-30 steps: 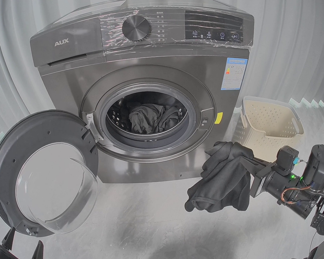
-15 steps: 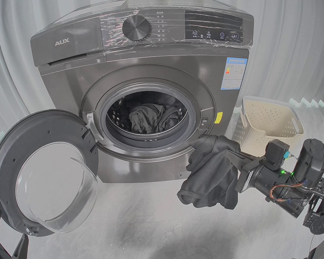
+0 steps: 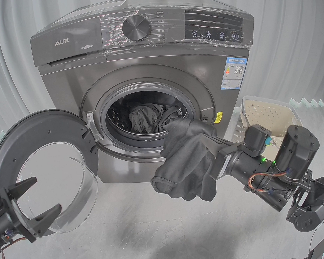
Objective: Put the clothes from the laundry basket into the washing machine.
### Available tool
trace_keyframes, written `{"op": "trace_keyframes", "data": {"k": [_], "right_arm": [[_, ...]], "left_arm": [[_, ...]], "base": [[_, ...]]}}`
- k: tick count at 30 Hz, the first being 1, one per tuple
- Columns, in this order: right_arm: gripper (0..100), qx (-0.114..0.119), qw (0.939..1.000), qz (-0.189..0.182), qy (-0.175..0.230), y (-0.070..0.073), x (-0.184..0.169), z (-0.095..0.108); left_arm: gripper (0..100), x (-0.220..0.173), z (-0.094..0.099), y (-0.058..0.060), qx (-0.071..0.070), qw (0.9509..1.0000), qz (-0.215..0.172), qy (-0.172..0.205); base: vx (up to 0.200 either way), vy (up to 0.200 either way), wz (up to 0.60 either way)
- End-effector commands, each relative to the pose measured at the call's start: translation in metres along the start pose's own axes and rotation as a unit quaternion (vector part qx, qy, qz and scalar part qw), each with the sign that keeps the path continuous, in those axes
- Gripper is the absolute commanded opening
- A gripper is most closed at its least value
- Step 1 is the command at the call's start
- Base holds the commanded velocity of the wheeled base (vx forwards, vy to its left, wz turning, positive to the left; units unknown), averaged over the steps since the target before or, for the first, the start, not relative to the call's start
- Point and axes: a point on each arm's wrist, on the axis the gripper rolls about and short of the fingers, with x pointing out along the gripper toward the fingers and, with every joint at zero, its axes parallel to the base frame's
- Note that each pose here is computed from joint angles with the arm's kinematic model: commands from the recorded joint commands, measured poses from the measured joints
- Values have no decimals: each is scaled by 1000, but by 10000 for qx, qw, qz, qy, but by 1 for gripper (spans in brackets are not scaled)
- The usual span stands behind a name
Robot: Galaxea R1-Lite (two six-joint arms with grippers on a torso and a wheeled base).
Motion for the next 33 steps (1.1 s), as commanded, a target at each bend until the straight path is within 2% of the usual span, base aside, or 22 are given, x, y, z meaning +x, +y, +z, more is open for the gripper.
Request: {"op": "trace_keyframes", "data": {"k": [1, 5, 9, 13, 21, 25, 33], "right_arm": [[0, 86, 9991, 407, -50, 18, 30, -13], [0, 121, 9986, 491, -162, 24, 38, -8], [0, 135, 9985, 460, -245, 26, 54, -8], [0, 151, 9983, 458, -314, 29, 64, -5], [0, 170, 9983, 432, -340, 32, 67, -7], [0, 174, 9983, 435, -354, 32, 67, -6], [0, 195, 9980, 472, -383, 34, 67, -6]], "left_arm": [[100, 67, -18, 10, -249, 9921, -823, 918], [100, 91, -23, 15, -266, 9907, -899, 986], [100, 118, -28, 16, -215, 9909, -883, 998], [100, 141, -34, 11, -166, 9904, -977, 964], [100, 174, -44, 7, -167, 9884, -1066, 1066], [100, 185, -54, 6, -199, 9851, -1167, 1247], [100, 214, -60, 6, -201, 9859, -1177, 1174]], "base": [[0, 0, 0], [0, 0, 0], [0, 0, 0], [0, 0, 0], [0, 0, 0], [0, 0, 0], [0, 0, 0]]}}
